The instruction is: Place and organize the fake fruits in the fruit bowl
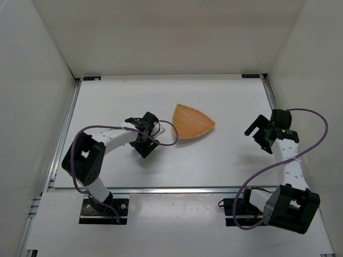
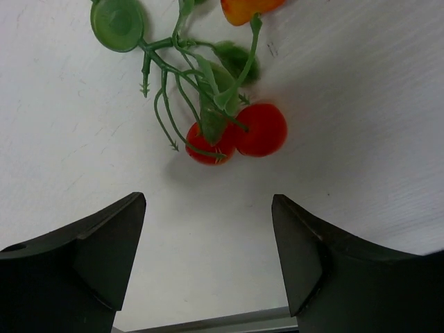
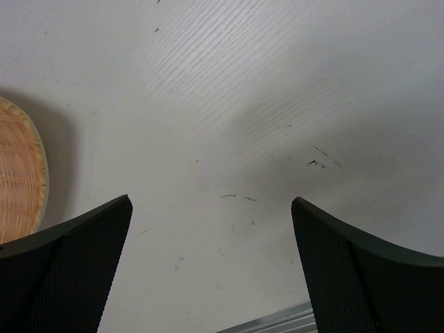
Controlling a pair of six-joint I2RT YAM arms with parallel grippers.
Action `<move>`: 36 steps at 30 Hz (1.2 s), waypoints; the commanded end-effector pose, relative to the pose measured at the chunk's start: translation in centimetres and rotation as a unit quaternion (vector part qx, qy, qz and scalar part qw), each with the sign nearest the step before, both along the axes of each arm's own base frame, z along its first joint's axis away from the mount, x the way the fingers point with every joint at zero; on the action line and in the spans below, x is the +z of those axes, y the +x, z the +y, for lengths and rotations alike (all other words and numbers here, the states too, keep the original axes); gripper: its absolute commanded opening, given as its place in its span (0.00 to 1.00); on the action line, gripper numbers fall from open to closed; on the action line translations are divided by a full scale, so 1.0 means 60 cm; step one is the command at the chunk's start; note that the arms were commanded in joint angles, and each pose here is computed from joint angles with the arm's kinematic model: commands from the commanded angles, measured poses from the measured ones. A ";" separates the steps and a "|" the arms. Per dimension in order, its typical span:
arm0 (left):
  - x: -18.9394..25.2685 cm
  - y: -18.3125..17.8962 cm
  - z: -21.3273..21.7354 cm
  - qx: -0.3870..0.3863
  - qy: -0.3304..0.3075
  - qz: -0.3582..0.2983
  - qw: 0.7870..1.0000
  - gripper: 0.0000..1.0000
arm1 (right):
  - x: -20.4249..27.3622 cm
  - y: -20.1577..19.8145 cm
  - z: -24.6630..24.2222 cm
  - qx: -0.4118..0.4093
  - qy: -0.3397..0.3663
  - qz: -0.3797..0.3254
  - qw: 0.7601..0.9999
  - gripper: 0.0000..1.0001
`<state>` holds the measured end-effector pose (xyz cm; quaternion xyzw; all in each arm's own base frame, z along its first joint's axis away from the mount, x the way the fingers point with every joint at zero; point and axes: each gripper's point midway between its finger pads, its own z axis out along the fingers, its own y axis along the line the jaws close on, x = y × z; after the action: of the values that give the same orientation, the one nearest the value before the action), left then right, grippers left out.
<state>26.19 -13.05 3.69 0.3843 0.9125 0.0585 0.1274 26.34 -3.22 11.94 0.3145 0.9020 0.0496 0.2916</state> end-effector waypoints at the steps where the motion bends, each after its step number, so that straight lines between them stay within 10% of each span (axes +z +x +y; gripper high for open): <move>1: 0.026 0.031 -0.012 0.002 -0.009 -0.035 0.999 0.84 | 0.000 -0.008 0.001 0.005 -0.006 -0.004 1.000 1.00; 23: -0.021 0.066 -0.032 0.007 -0.015 -0.001 1.000 0.53 | -0.003 -0.013 -0.007 0.001 -0.020 -0.001 1.000 1.00; 36: -0.003 0.065 -0.065 -0.013 -0.059 0.001 0.998 0.59 | -0.003 -0.013 -0.008 0.005 -0.022 0.004 1.000 1.00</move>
<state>29.33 -15.06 1.82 0.3806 0.9164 0.0379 0.1182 25.50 -3.47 11.27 0.3133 0.9042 0.0371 0.2878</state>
